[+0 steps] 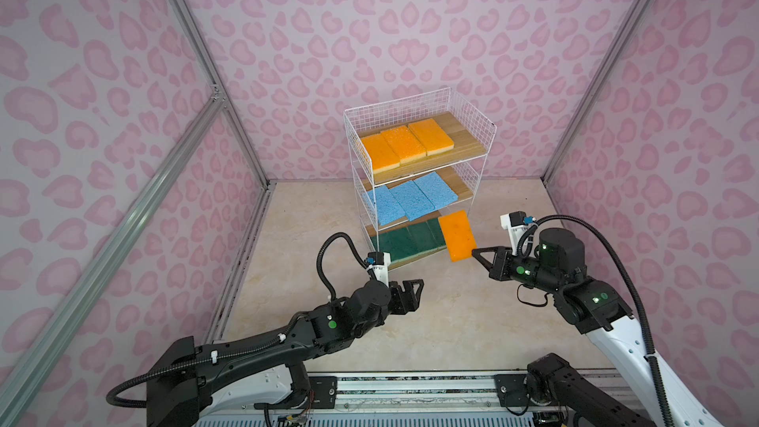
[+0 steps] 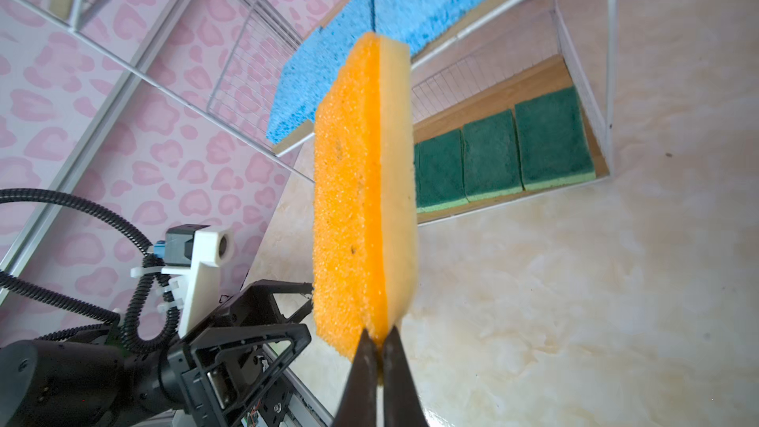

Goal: Place and organize the cleaning sponges onto the shelf
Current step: 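Carry the sponge to the top shelf with the right gripper while the left withdraws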

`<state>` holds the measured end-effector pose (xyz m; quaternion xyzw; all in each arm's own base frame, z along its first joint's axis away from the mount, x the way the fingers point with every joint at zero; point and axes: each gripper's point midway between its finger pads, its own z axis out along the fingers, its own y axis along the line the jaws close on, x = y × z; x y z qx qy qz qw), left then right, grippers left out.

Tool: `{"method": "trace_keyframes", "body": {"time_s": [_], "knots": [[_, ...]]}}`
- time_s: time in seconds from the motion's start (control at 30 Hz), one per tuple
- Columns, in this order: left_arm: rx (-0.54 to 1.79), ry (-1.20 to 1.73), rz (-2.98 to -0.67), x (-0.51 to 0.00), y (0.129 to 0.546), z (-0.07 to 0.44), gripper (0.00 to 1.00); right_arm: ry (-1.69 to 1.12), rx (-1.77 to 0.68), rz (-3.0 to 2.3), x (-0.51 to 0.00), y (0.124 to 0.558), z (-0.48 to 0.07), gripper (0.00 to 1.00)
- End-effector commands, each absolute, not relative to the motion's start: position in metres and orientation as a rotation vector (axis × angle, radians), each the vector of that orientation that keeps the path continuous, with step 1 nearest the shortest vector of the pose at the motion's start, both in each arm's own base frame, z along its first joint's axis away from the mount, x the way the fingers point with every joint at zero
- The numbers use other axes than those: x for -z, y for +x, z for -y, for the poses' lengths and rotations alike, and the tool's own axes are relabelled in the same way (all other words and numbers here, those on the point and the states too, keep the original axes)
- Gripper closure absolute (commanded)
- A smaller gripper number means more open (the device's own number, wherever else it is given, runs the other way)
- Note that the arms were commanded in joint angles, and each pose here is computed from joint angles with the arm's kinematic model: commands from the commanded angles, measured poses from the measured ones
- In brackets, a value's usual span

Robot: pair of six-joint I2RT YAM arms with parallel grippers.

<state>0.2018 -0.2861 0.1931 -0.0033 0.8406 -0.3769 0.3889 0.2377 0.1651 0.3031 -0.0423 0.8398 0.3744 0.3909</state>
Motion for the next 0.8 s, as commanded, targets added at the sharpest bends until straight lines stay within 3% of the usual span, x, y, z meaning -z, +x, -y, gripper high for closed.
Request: {"method": "trace_keyframes", "body": {"time_s": [0.0, 0.43, 0.77], "knots": [[0.879, 0.016, -2.142, -0.189, 0.201, 0.272, 0.13, -0.179, -0.818, -2.133, -0.323, 0.240, -0.155, 1.00], [0.808, 0.029, -2.106, -0.194, 0.197, 0.243, 0.12, -0.325, -0.636, -1.921, -0.487, 0.290, -0.159, 1.00], [0.770, 0.019, -2.092, -0.192, 0.202, 0.232, 0.13, -0.349, -0.540, -1.895, -0.524, 0.352, -0.171, 1.00]]}}
